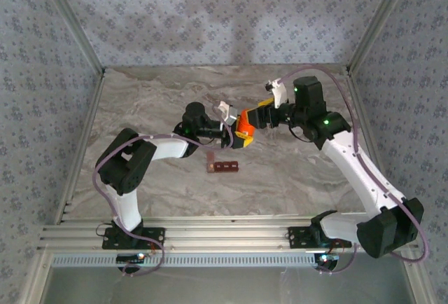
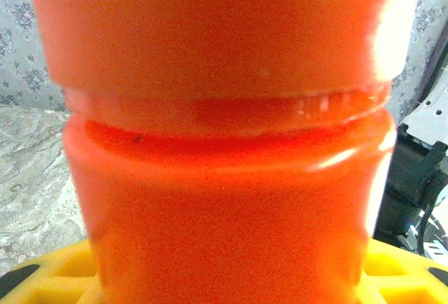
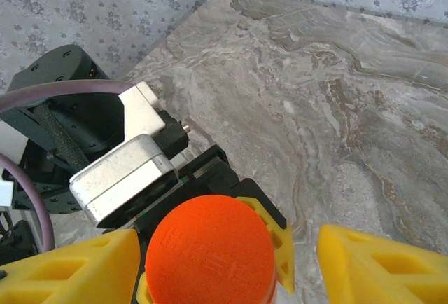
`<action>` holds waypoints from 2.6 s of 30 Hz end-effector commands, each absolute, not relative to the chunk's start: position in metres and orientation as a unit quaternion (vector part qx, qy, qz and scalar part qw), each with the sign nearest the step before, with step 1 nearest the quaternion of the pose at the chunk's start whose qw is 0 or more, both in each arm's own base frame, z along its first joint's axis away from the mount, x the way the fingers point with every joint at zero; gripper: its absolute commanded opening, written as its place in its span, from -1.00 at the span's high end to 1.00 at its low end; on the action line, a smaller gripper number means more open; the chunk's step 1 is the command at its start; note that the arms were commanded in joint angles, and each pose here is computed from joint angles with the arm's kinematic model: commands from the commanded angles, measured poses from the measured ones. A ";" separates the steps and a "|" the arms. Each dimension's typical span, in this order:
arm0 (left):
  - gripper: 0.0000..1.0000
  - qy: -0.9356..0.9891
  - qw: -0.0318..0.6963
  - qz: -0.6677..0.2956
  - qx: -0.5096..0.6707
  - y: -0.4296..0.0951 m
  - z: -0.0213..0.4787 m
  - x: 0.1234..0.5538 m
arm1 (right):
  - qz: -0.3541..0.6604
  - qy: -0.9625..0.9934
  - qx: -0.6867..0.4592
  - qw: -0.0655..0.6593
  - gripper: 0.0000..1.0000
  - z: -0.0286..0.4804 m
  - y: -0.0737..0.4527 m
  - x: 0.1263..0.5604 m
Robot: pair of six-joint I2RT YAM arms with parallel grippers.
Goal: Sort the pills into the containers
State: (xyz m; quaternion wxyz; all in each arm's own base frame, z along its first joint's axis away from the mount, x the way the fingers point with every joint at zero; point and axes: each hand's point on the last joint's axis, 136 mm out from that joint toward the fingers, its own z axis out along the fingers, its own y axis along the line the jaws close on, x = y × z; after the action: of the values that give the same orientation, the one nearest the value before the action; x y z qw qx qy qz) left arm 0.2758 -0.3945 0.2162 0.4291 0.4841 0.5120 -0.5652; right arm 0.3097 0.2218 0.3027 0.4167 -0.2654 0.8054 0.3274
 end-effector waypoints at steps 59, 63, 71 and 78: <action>1.00 0.469 0.456 -0.566 0.503 -0.393 0.245 0.270 | 0.322 0.801 -0.314 0.396 -0.34 0.294 0.234 0.306; 1.00 0.468 0.457 -0.565 0.503 -0.393 0.246 0.270 | 0.319 0.805 -0.314 0.389 -0.22 0.288 0.236 0.307; 1.00 0.467 0.457 -0.565 0.503 -0.392 0.246 0.269 | 0.303 0.824 -0.298 0.375 0.11 0.269 0.239 0.309; 1.00 0.467 0.461 -0.562 0.503 -0.391 0.248 0.269 | 0.256 0.879 -0.173 0.364 0.24 0.217 0.235 0.308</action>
State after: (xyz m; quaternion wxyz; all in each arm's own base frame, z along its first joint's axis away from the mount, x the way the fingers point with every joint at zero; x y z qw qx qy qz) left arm 0.2808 -0.3884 0.1999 0.4059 0.4709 0.5440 -0.5636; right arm 0.3119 0.2406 0.2694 0.4125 -0.2453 0.8254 0.2974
